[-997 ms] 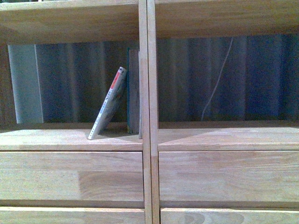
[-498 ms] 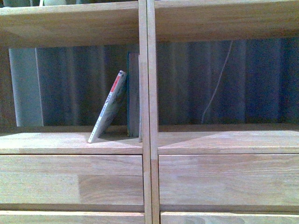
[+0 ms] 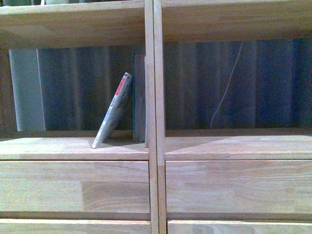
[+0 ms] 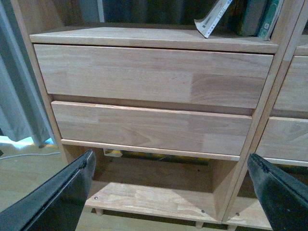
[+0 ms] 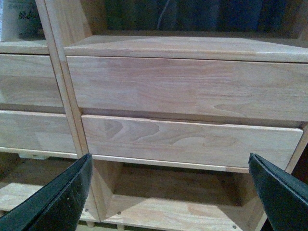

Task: Organize books on shelf

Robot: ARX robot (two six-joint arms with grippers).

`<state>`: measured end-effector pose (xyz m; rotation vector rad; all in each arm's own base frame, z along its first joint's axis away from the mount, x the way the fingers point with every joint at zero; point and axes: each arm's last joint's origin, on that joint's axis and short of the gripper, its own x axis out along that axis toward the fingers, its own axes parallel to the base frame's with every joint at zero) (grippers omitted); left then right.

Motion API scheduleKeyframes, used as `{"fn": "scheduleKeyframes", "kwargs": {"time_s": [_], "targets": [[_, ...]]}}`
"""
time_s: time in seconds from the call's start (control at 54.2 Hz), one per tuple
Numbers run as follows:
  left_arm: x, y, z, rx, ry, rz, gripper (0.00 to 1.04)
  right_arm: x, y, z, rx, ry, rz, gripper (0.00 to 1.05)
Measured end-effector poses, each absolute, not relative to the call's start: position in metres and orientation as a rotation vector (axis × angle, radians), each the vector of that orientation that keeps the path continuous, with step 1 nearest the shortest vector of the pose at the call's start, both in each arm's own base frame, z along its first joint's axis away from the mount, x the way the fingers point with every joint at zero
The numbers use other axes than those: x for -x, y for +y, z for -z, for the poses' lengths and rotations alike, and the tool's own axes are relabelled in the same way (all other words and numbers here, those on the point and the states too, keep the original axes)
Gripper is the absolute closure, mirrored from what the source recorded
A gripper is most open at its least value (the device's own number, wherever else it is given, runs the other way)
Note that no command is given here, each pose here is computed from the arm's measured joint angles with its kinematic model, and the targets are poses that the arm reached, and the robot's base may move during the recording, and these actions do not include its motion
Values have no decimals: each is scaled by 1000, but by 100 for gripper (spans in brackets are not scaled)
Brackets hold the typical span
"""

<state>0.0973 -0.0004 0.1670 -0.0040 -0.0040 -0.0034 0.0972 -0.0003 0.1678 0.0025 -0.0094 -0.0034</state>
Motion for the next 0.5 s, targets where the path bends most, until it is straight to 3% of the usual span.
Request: {"fn": "scheduleKeyframes", "kwargs": {"time_s": [0.498], "targets": [[-97,0,-167,4,-4,3,7,-97,0,-168,-2,-9,3,7]]}}
